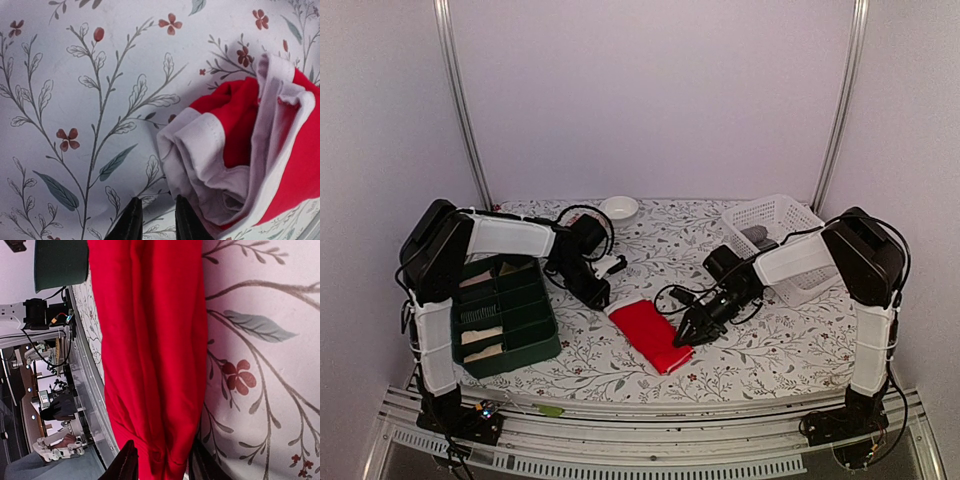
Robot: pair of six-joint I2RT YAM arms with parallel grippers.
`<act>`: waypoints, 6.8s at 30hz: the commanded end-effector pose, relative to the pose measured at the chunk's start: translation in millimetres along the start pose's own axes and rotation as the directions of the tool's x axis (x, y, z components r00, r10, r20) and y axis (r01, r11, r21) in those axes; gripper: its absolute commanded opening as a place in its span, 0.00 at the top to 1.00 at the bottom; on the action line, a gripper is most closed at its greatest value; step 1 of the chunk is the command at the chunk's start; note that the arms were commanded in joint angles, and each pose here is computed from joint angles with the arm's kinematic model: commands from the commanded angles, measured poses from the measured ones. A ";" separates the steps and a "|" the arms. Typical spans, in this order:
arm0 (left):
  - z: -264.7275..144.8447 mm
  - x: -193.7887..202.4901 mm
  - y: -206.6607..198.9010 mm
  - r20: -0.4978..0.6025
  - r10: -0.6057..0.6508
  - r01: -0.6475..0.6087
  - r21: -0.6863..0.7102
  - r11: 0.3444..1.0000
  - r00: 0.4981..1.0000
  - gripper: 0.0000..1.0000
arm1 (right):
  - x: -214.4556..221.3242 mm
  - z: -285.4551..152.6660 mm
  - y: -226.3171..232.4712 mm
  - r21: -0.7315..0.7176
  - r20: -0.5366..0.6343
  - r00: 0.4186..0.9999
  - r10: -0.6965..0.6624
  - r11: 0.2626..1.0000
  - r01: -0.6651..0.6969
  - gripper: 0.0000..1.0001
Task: Roll the underwear
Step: Rotate the underwear at the center of the board, then roll the underwear at the center of the board.
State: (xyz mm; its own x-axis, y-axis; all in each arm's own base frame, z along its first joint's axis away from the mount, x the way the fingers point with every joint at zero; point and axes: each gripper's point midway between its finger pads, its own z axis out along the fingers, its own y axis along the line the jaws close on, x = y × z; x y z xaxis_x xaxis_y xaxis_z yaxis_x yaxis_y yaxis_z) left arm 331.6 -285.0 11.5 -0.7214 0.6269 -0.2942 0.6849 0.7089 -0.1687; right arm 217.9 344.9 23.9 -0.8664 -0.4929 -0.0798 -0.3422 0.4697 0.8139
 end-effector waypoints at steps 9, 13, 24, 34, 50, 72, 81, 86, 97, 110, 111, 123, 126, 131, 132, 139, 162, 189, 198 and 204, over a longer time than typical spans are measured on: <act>-36.5 22.8 3.7 -0.082 0.024 -0.033 -0.116 0.993 0.996 0.75 | -31.7 -39.2 10.4 0.071 0.142 0.989 -0.050 0.997 0.040 0.60; -36.7 36.6 -12.0 -0.114 0.048 -0.060 -0.103 0.993 0.992 0.76 | -35.2 -45.9 7.0 0.082 0.160 0.986 -0.049 0.996 0.036 0.60; 1.7 15.9 -52.2 -0.067 0.084 -0.080 0.049 0.996 0.994 0.78 | -34.9 -64.6 3.3 0.104 0.193 0.980 -0.046 0.994 0.026 0.59; 24.4 -60.5 -45.4 0.063 0.162 -0.164 0.021 0.986 0.985 0.78 | -36.5 -80.1 12.8 0.116 0.232 0.970 -0.067 0.992 0.041 0.57; -144.5 -141.1 -29.3 0.574 0.091 -0.066 -0.064 0.996 0.814 0.08 | -74.0 -126.0 57.8 0.145 0.390 0.892 -0.227 0.972 0.183 0.33; -267.0 -103.4 19.4 0.754 -0.072 0.245 -0.120 0.962 0.653 0.04 | -99.4 2.2 137.1 -0.295 0.207 0.978 -0.035 0.951 0.096 0.01; -264.8 -88.3 21.9 0.736 -0.113 0.269 -0.096 0.958 0.667 0.04 | -92.0 46.8 65.4 -0.227 0.171 0.970 0.175 0.965 -0.134 0.01; -269.0 -83.2 25.2 0.735 -0.100 0.271 -0.118 0.955 0.671 0.04 | -88.6 56.2 50.2 -0.213 0.154 0.966 0.210 0.961 -0.175 0.01; -270.8 -81.3 18.7 0.735 -0.091 0.238 -0.097 0.966 0.671 0.04 | -122.4 -14.9 108.0 -0.276 0.310 0.948 0.070 0.961 0.019 0.01; -263.1 -78.3 23.0 0.714 -0.090 0.245 -0.117 0.962 0.694 0.04 | -128.4 16.3 20.7 -0.238 0.260 0.953 0.155 0.967 -0.092 0.01; -261.8 -78.2 22.7 0.712 -0.095 0.245 -0.111 0.963 0.696 0.04 | -127.3 17.7 17.0 -0.239 0.255 0.954 0.158 0.966 -0.096 0.01; -247.4 -77.6 13.3 0.683 -0.073 0.181 -0.088 0.980 0.726 0.04 | -155.4 -3.2 32.5 -0.249 0.274 0.960 0.062 0.969 0.009 0.01; -236.9 -71.9 -1.3 0.668 -0.041 0.097 -0.046 0.994 0.743 0.04 | -160.8 -6.1 36.4 -0.249 0.263 0.964 0.034 0.968 0.034 0.01; -215.9 -50.1 -36.3 0.652 0.057 -0.091 0.018 0.996 0.756 0.04 | -161.1 -40.6 83.8 -0.217 0.305 0.948 -0.092 0.962 0.163 0.01; -210.3 -45.6 -42.0 0.651 0.069 -0.120 0.034 0.992 0.756 0.04 | -160.0 -49.9 95.3 -0.207 0.322 0.939 -0.123 0.958 0.197 0.01; -155.7 0.7 -105.6 0.572 0.346 -0.434 0.019 0.901 0.744 0.10 | -112.8 -76.4 108.3 -0.104 0.322 0.931 -0.174 0.970 0.218 0.00; -26.3 37.8 -189.4 0.394 0.787 -0.788 -0.207 0.580 0.475 0.43 | -36.4 -12.4 50.4 -0.169 0.098 0.995 -0.004 0.985 0.021 0.92; 21.4 31.7 -181.5 0.212 0.904 -0.868 -0.266 0.419 0.371 1.00 | -21.5 23.8 -27.0 0.025 0.031 1.000 -0.002 1.000 0.001 1.00; 26.3 66.1 -197.0 0.190 0.816 -0.837 0.084 0.541 0.547 1.00 | -58.4 -76.5 7.4 0.220 0.382 0.893 -0.238 0.962 0.162 0.47; 34.6 67.4 -188.1 0.148 0.715 -0.720 0.297 0.627 0.683 1.00 | -52.5 -138.2 37.2 0.391 0.537 0.748 -0.389 0.901 0.188 0.37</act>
State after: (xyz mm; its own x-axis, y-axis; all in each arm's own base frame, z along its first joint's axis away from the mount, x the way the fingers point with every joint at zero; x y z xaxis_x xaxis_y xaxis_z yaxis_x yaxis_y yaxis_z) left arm 175.8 -417.2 24.8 0.1967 0.8163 -0.5431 0.9798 -0.1438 0.1387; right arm 286.9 303.7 100.5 -0.8192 -0.2407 -0.5206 -0.5575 0.5473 0.6242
